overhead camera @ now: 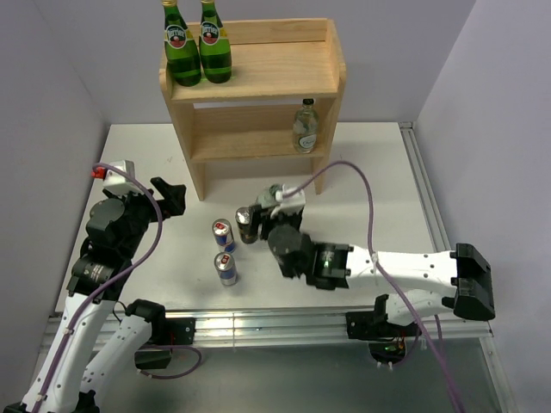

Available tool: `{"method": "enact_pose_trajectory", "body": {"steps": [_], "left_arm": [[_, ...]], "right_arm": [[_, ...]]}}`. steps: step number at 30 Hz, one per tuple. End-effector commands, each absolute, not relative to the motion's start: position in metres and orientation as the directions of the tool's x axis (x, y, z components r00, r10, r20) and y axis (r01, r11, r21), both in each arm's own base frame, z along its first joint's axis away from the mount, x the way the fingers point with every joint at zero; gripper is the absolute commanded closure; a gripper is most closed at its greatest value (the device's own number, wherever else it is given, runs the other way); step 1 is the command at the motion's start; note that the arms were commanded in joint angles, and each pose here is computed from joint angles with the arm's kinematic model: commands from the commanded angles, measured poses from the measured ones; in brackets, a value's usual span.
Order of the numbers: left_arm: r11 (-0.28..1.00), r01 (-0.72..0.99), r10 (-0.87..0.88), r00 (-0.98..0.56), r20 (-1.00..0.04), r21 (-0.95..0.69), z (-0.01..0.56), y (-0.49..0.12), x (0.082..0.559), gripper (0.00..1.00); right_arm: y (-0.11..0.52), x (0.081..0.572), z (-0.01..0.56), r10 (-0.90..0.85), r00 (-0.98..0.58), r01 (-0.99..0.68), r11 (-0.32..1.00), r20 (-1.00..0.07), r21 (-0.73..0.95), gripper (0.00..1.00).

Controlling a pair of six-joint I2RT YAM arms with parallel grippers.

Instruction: Place and organize the beverage onto the shelf

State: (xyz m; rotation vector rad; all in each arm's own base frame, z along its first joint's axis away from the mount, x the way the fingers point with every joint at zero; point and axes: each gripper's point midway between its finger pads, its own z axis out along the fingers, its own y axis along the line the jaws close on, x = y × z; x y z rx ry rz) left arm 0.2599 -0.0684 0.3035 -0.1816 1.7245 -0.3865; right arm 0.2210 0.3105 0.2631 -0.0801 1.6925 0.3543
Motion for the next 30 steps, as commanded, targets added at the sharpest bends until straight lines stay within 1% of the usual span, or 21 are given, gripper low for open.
{"method": "enact_pose_trajectory", "body": {"steps": [1, 3, 8, 13, 16, 22, 30], "left_arm": [[0.931, 0.108, -0.333, -0.15, -0.931, -0.35, 0.314, -0.067, 0.26, 0.01], [0.93, 0.109, -0.332, -0.152, -0.931, -0.35, 0.314, -0.067, 0.26, 0.01], [0.93, 0.111, -0.331, -0.156, -0.931, -0.35, 0.313, -0.068, 0.26, 0.01], [0.929, 0.117, -0.332, -0.155, -0.931, -0.351, 0.313, -0.068, 0.259, 0.01], [0.928, 0.122, -0.334, -0.154, -0.93, -0.353, 0.314, -0.069, 0.259, 0.01], [0.927, 0.126, -0.332, -0.157, -0.93, -0.352, 0.314, -0.07, 0.259, 0.01], [0.927, 0.128, -0.331, -0.164, -0.929, -0.353, 0.312, -0.071, 0.26, 0.01]], "right_arm": [[0.304, 0.263, 0.317, 0.203, -0.086, -0.221, 0.951, -0.975, 0.217, 1.0], [0.298, 0.291, 0.333, 0.214, -0.061, -0.174, 0.96, -0.975, 0.221, 1.0], [0.293, 0.341, 0.361, 0.239, -0.027, -0.137, 0.961, -0.971, 0.241, 1.0], [0.289, 0.377, 0.371, 0.219, -0.001, -0.089, 0.972, -0.976, 0.218, 1.0], [0.288, 0.401, 0.367, 0.197, 0.003, -0.054, 0.979, -0.98, 0.196, 1.0], [0.28, 0.429, 0.356, 0.188, -0.001, -0.003, 0.982, -0.982, 0.188, 1.0], [0.272, 0.45, 0.351, 0.177, 0.024, 0.046, 0.983, -0.984, 0.177, 1.0]]}}
